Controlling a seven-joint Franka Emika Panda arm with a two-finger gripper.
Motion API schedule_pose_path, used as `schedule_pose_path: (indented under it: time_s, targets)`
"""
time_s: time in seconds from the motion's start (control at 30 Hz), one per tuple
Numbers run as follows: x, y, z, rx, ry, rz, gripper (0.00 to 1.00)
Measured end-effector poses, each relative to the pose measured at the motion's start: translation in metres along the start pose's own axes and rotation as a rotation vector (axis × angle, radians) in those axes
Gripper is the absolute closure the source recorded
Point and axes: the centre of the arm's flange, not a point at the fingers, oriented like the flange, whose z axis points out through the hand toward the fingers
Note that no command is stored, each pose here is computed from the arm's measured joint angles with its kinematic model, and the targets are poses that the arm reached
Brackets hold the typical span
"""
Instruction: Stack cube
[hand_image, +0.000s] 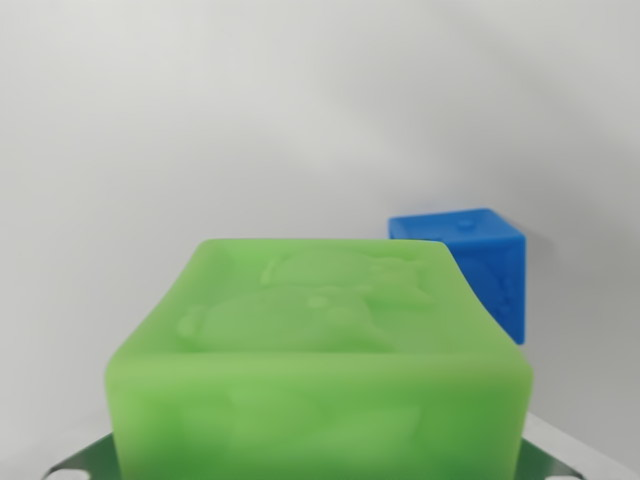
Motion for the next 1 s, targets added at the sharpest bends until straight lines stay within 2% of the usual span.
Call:
schedule_pose_path:
  time_s: [1.0]
  targets:
    - [0.025, 0.049, -0.009, 0.0001, -0.0001, -0.110, 1.00]
